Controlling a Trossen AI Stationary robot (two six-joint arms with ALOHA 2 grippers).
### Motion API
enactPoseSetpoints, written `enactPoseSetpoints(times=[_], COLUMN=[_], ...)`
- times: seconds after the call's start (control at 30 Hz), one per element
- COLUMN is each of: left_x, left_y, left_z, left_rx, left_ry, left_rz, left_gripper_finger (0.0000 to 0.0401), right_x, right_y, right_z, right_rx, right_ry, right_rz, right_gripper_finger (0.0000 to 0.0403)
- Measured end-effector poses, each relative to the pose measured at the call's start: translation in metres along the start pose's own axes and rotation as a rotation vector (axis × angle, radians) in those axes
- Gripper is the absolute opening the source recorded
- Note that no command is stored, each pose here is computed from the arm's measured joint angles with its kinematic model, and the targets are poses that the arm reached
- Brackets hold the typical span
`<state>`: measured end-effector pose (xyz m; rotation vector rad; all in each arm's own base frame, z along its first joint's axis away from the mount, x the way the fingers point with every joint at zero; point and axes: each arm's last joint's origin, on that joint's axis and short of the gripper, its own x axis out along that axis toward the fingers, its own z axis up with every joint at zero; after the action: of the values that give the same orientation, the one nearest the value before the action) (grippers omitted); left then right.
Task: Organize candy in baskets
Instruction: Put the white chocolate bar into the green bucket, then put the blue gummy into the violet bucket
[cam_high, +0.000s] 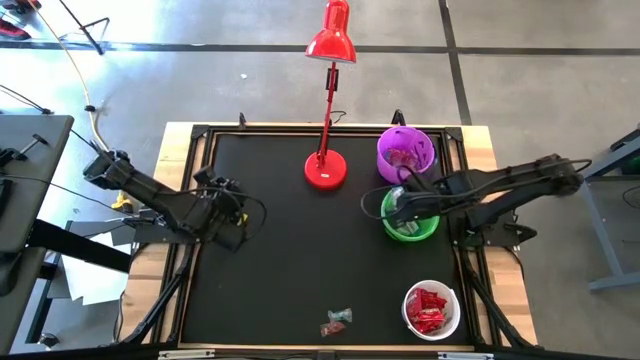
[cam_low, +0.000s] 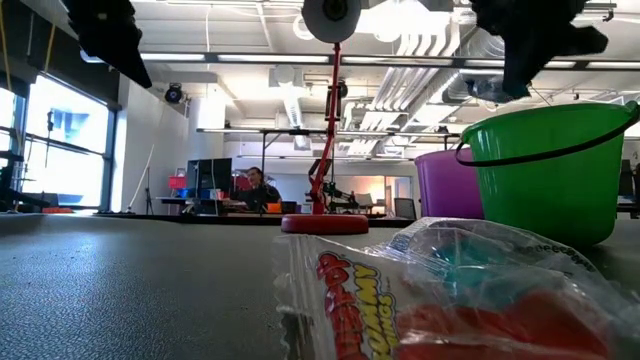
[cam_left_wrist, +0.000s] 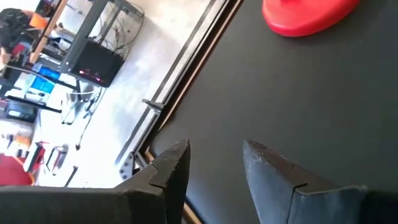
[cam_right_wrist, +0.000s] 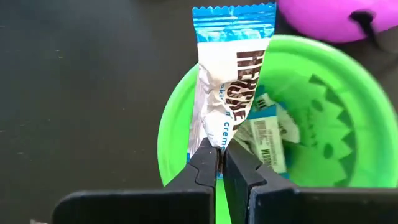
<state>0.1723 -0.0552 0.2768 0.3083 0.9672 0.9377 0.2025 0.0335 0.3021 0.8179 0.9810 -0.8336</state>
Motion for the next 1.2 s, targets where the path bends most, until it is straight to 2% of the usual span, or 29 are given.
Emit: enactPoseSetpoints(times=[0.2,0.4,0.63,0.77,0.93,1.03,1.2], left_x=[0.007,0.009,0.008,0.008,0.008,0.008,0.008], left_y=[0.004,0.004,0.004,0.003,0.003,0.002,0.001], left_z=[0.003,0.004,0.004,0.003,0.002,0.002,0.000], left_rx=[-0.013,-0.049,0.010,0.004,0.011,0.010,-0.023], left_ry=[0.028,0.035,0.038,0.056,0.086,0.108,0.173], left_rz=[0.027,0.029,0.025,0.014,-0.006,-0.021,-0.062], left_gripper_finger=[0.0135,0.0136,0.0136,0.0136,0.0136,0.0136,0.0136], right_x=[0.010,0.008,0.008,0.004,-0.001,0.004,0.019], right_y=[-0.019,-0.025,-0.024,-0.009,0.023,0.037,0.059], right_z=[-0.010,-0.014,-0.014,-0.014,-0.019,-0.027,-0.049], right_rx=[0.031,-0.026,-0.038,-0.050,-0.136,-0.162,-0.146], right_ry=[0.038,0.097,0.106,0.150,0.105,0.147,0.310], right_rz=[0.100,0.151,0.170,0.337,0.593,0.643,0.661], right_gripper_finger=[0.0009,0.0067,0.0126,0.0132,0.0128,0.0121,0.0113])
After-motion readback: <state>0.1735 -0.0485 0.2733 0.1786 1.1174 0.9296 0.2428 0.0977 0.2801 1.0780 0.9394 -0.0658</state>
